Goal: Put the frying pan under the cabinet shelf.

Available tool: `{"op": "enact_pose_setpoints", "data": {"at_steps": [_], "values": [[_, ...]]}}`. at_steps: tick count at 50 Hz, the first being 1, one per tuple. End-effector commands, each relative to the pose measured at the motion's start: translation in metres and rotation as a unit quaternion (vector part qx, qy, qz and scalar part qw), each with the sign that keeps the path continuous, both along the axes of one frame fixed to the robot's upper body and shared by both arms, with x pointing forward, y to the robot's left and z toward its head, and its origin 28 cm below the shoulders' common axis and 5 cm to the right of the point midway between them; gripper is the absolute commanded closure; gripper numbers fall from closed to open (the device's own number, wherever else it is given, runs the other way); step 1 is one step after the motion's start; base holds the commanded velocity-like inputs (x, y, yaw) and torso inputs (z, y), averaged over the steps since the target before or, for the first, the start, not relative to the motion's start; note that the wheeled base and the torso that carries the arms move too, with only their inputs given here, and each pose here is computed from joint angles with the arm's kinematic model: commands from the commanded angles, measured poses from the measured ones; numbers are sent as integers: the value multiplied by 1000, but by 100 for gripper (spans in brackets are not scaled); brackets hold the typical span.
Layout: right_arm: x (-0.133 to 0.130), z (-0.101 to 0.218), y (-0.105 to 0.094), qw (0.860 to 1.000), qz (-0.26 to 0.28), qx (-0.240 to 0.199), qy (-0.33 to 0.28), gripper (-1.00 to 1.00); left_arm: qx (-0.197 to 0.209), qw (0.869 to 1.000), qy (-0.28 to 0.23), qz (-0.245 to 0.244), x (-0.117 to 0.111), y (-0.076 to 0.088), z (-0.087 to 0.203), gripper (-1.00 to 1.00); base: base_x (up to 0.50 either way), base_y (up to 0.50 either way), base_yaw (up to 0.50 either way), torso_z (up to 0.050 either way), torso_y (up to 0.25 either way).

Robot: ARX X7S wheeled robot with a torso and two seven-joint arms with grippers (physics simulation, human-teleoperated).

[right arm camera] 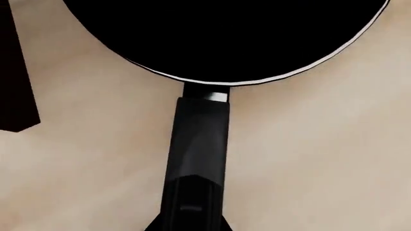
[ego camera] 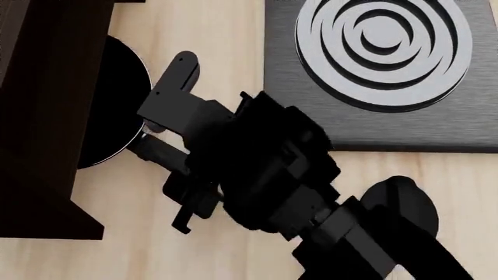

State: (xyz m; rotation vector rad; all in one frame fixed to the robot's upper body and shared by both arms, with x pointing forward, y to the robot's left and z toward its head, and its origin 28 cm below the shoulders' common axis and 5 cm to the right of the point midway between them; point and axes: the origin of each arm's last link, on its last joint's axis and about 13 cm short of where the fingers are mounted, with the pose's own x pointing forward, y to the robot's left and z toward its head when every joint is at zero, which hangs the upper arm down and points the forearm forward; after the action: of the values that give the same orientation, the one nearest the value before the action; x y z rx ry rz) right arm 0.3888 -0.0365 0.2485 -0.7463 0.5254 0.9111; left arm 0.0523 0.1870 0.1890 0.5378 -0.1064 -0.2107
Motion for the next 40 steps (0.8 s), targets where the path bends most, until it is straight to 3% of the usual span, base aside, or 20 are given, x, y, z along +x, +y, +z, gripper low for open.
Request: {"op": "enact_pose_setpoints", "data": {"at_steps": [1, 16, 20, 21, 29, 40], "values": [[0, -34, 49, 995, 21, 97, 20, 100, -5, 1000, 11, 10, 7, 2, 1, -100, 12, 6, 18, 0, -19], [-2, -34, 54, 993, 31, 114, 21, 100, -12, 1000, 18, 11, 18, 4, 4, -100, 11, 8, 18, 0, -18], [2, -26, 52, 989, 10, 149, 13, 100, -13, 1000, 20, 9, 20, 4, 5, -100, 7, 10, 18, 0, -17], [2, -23, 52, 987, 7, 158, 16, -100, -13, 1000, 20, 8, 21, 4, 5, -100, 18, 10, 18, 0, -16], [-3, -10, 41, 985, -22, 168, -15, -100, -15, 1000, 22, 8, 23, 5, 6, -100, 7, 11, 16, 0, -12], [-31, 5, 16, 987, -51, 147, -41, -100, -16, 1000, 21, 4, 26, 5, 7, -100, 0, 1, 0, 0, 0]]}}
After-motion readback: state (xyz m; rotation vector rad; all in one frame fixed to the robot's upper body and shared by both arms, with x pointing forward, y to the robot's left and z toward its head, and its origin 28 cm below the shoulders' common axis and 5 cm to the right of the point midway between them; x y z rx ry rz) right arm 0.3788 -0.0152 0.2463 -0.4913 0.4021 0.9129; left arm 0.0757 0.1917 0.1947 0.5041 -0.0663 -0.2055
